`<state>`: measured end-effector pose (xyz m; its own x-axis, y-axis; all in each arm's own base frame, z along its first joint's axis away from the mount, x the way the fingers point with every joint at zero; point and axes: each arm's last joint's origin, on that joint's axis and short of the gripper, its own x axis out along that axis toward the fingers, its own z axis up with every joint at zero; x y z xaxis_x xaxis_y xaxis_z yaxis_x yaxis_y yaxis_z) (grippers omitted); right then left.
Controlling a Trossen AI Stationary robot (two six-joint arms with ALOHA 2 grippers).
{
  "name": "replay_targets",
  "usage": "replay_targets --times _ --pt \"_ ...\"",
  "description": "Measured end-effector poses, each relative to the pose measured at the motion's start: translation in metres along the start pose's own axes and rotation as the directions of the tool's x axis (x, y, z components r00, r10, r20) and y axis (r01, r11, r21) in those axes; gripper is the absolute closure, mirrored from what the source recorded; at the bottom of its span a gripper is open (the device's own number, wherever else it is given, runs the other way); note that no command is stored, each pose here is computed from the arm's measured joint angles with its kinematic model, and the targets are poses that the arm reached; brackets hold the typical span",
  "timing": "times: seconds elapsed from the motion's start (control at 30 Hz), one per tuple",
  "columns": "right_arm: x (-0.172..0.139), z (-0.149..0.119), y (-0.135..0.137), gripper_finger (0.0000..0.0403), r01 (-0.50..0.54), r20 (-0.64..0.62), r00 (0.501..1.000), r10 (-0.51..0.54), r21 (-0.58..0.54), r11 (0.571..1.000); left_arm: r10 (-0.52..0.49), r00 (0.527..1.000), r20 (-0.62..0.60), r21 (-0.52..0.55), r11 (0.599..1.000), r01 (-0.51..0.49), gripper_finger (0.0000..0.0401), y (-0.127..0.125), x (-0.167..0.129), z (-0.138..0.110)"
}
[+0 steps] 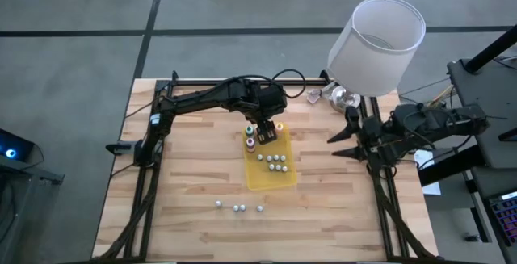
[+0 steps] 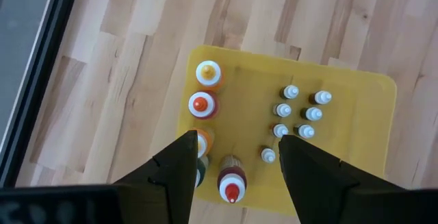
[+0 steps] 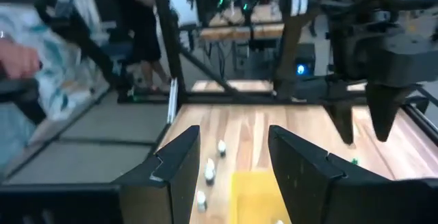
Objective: Pick & Place food coloring
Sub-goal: Put the small black food coloring bottle into the bin
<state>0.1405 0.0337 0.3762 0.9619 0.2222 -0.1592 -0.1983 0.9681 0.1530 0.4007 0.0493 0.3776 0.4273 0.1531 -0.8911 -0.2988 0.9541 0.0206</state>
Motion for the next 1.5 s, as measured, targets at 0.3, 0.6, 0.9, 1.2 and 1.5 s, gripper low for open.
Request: replay_targets --times 0.3,0.6,0.9,1.2,1.5 --pt "-0.010 -0.030 -0.015 0.0236 0.028 0.041 0.999 -0.029 0.039 0.999 0.000 1.000 0.001 -0.002 1.000 0.000 0.0224 0.000 0.000 0.000" --pt "-0.027 -0.045 -0.023 0.0236 0.067 0.072 0.995 -0.066 -0.012 0.998 -0.001 1.000 0.010 -0.021 1.000 0.002 0.0224 0.000 0.000 0.001" --pt "-0.043 -0.088 -0.026 0.0236 0.076 0.076 0.994 -0.079 0.047 0.996 0.000 1.000 0.024 -0.031 1.000 0.001 0.0224 0.000 0.000 0.002" --pt "-0.057 -0.114 -0.028 0.0236 0.053 0.182 0.981 -0.062 0.057 0.997 -0.003 0.999 0.045 -0.034 0.999 0.005 0.0224 0.000 0.000 0.004" --pt "-0.056 -0.141 -0.031 0.0236 0.048 0.214 0.975 -0.060 0.059 0.997 -0.007 0.998 0.066 -0.040 0.999 0.009 0.0224 -0.001 0.001 0.007"
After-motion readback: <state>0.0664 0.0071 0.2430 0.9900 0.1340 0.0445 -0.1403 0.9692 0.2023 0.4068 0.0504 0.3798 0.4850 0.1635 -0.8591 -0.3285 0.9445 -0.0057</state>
